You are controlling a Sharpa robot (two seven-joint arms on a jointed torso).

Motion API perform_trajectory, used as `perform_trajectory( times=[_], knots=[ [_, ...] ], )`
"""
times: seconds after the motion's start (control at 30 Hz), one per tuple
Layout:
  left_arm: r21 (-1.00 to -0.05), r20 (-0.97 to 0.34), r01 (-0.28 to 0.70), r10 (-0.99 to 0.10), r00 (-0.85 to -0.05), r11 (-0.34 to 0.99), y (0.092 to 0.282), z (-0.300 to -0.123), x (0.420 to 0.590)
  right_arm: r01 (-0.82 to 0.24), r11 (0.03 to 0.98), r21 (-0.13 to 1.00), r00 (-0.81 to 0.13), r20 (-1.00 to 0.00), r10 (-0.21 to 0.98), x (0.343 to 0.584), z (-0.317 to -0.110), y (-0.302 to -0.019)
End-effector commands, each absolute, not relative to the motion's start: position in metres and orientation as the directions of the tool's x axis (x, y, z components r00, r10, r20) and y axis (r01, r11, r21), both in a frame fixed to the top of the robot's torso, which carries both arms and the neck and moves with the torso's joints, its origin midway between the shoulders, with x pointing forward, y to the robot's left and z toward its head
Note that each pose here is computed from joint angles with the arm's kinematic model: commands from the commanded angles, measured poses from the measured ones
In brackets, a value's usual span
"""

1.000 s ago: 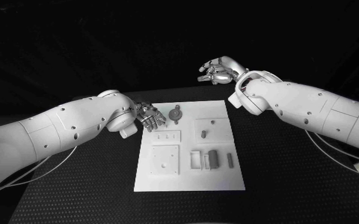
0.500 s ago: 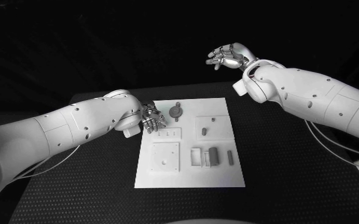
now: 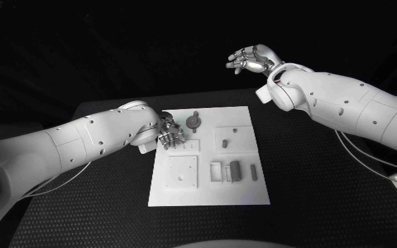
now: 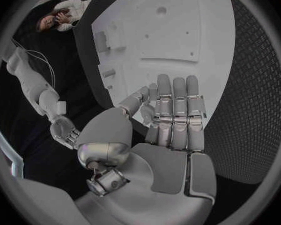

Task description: Assemble the parts on the task board

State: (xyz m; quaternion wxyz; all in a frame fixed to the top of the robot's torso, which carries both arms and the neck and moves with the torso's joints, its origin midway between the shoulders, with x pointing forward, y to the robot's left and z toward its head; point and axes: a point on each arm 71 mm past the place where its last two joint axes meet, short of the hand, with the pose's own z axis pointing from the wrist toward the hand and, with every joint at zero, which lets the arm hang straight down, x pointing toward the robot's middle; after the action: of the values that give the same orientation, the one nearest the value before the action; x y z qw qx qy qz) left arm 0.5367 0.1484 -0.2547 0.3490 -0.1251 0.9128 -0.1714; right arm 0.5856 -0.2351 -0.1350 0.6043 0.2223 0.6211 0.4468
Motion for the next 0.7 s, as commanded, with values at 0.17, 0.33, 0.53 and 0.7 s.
perform_trajectory(
  times=[0.17,0.33,0.53,0.7],
  knots=[
    [-0.419,-0.589,-0.115,-0.365,-0.721,0.901,0.1417,-0.2579,0.5351,-0.277,0.486,0.829,-0.196,-0.543,0.816,0.5854,-0.1344,-0.2322],
    [-0.42,-0.59,-0.114,-0.366,-0.72,0.9,0.1398,-0.2582,0.5349,-0.276,0.485,0.83,-0.199,-0.543,0.816,0.5853,-0.1345,-0.232],
    [-0.412,-0.603,-0.112,-0.363,-0.71,0.904,0.1396,-0.2589,0.5358,-0.277,0.484,0.83,-0.205,-0.543,0.814,0.5851,-0.1347,-0.2309],
    [-0.382,-0.638,-0.088,-0.331,-0.695,0.92,0.1385,-0.2598,0.5362,-0.277,0.483,0.831,-0.21,-0.543,0.813,0.585,-0.1349,-0.2302]
  ],
)
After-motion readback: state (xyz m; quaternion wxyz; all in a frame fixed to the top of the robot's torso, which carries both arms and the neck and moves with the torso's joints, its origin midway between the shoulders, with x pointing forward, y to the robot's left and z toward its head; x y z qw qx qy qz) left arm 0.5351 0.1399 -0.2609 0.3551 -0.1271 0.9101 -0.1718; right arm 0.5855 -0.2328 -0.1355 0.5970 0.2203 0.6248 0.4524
